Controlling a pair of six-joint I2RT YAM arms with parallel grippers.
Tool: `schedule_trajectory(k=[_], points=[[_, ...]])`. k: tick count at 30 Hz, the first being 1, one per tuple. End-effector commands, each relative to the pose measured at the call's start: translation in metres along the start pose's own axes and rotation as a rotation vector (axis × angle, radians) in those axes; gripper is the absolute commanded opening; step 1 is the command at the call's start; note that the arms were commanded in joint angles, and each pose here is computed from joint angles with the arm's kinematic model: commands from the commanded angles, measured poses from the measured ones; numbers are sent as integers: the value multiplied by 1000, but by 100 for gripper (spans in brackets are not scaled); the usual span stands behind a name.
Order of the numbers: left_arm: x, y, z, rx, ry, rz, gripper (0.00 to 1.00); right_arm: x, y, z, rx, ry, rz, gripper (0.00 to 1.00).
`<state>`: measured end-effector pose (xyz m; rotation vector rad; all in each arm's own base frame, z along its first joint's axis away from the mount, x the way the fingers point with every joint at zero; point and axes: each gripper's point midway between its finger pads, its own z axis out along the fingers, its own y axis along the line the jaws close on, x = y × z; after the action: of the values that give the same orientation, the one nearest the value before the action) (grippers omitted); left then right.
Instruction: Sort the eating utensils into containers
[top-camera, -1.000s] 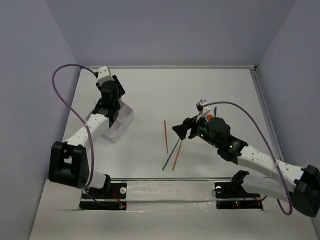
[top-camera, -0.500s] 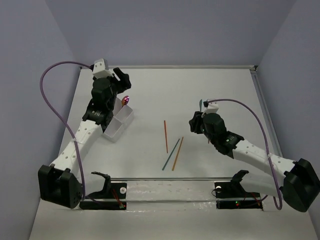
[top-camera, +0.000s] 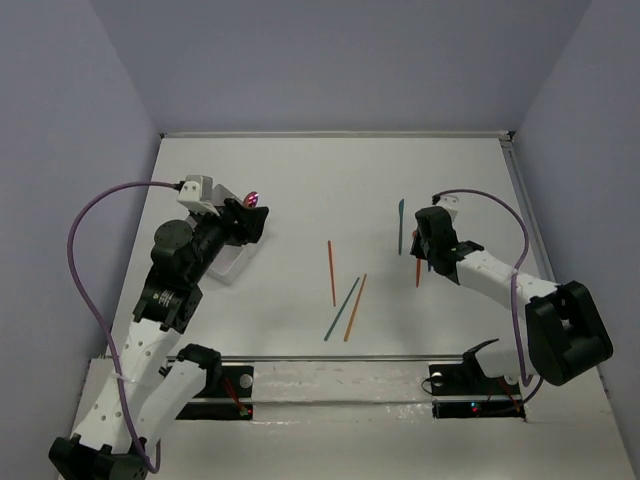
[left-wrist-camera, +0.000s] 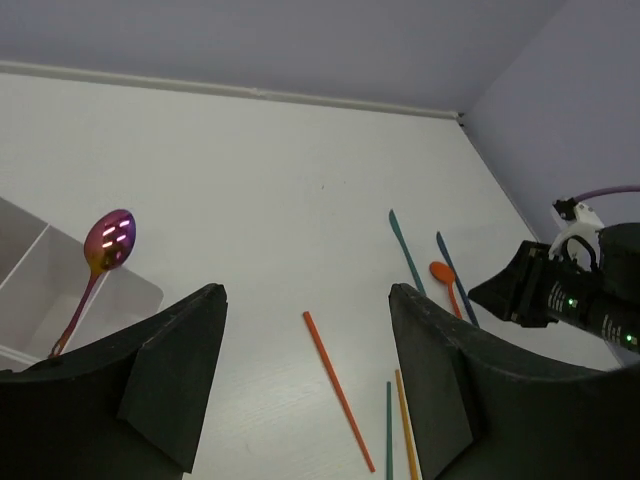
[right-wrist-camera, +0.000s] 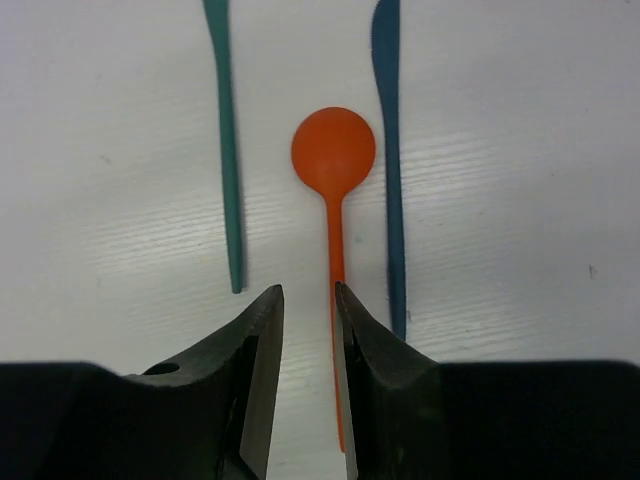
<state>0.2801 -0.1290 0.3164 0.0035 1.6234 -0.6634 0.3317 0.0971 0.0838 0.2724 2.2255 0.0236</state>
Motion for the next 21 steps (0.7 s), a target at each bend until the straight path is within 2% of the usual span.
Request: schedule_trajectory(k=[1,6,17,18,19,21], points=[[-1,-6,-20,36,-16,58,79,-1,-5,12,45,35,39,33],[-5,-20,-27,95,-27,58,79,12,-14,29,114,96,38,33],[-7,-31,-32,148,-30,54,79,36,-11,46,123,180,34,31],[-7,-31,-32,149,-28,52,79,37,-10,47,120,183,31,27],[-6,-31,-32,150,-26,52,79,39,-10,48,117,190,26,18],[-5,-31,-31,150,-22,49,79,39,-9,48,116,190,19,12]])
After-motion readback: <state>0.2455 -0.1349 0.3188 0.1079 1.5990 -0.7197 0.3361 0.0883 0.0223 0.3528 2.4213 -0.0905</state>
